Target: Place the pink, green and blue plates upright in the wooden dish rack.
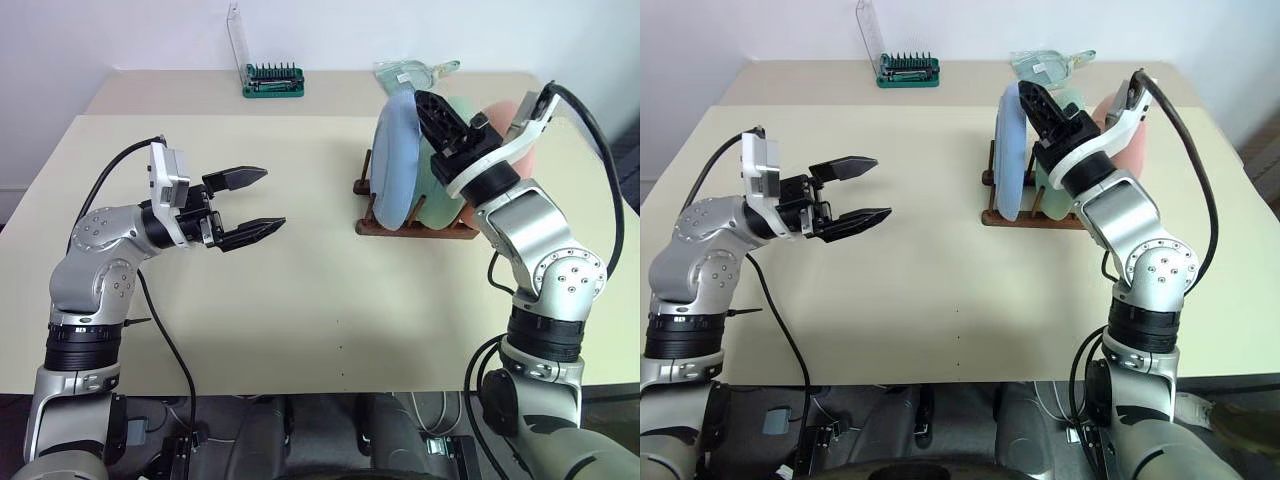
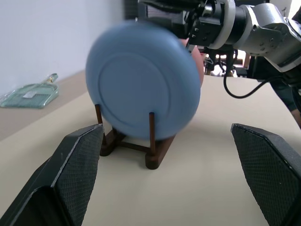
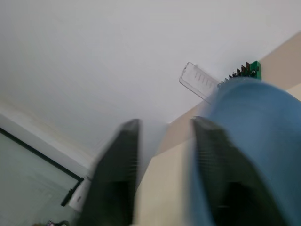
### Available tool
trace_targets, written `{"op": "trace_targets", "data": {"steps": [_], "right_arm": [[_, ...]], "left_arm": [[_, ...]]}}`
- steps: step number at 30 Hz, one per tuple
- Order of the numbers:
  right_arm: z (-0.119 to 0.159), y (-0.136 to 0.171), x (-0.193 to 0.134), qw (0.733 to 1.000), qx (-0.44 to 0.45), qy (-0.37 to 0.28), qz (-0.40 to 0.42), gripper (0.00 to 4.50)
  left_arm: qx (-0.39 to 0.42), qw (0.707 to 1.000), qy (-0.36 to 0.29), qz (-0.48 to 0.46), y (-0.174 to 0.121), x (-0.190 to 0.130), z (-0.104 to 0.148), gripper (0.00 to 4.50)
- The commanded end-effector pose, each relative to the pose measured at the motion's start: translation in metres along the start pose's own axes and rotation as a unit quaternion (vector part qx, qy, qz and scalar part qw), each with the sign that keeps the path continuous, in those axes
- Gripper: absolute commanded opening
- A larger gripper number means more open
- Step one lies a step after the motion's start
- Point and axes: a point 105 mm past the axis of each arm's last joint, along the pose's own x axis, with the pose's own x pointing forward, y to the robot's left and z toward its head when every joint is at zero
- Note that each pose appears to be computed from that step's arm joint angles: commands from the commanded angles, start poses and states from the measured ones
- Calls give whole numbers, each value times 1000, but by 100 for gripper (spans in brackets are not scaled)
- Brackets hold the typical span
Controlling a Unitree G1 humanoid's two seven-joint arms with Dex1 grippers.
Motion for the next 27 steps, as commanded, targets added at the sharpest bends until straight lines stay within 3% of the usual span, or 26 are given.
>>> {"op": "trace_targets", "data": {"steps": [1,2,3,9,13,16,20,23,27], "right_arm": [[7,14,0,999,-48,-8,20,389],[8,15,1,998,-58,-10,20,433],[9,18,2,998,-58,-14,26,443],[16,34,1,995,-73,-32,66,443],[37,63,-17,976,-121,-70,170,443],[28,73,-41,951,-188,-21,246,443],[6,45,-77,917,-287,91,262,443],[-6,28,-106,897,-305,173,268,443],[-8,7,-132,878,-325,225,268,443]], "left_arm": [[20,1000,-3,-5,-2,2,6,450],[19,1000,-3,-6,-3,2,6,450],[18,1000,-2,-7,-3,2,6,450],[13,1000,-4,-10,-3,3,5,450],[14,1000,-5,-11,-4,3,5,450],[14,1000,-6,-10,-4,3,4,450],[14,1000,-4,-12,-6,3,0,450],[17,1000,6,-18,-9,3,-3,450],[14,999,27,-25,-13,-3,-9,450]]}}
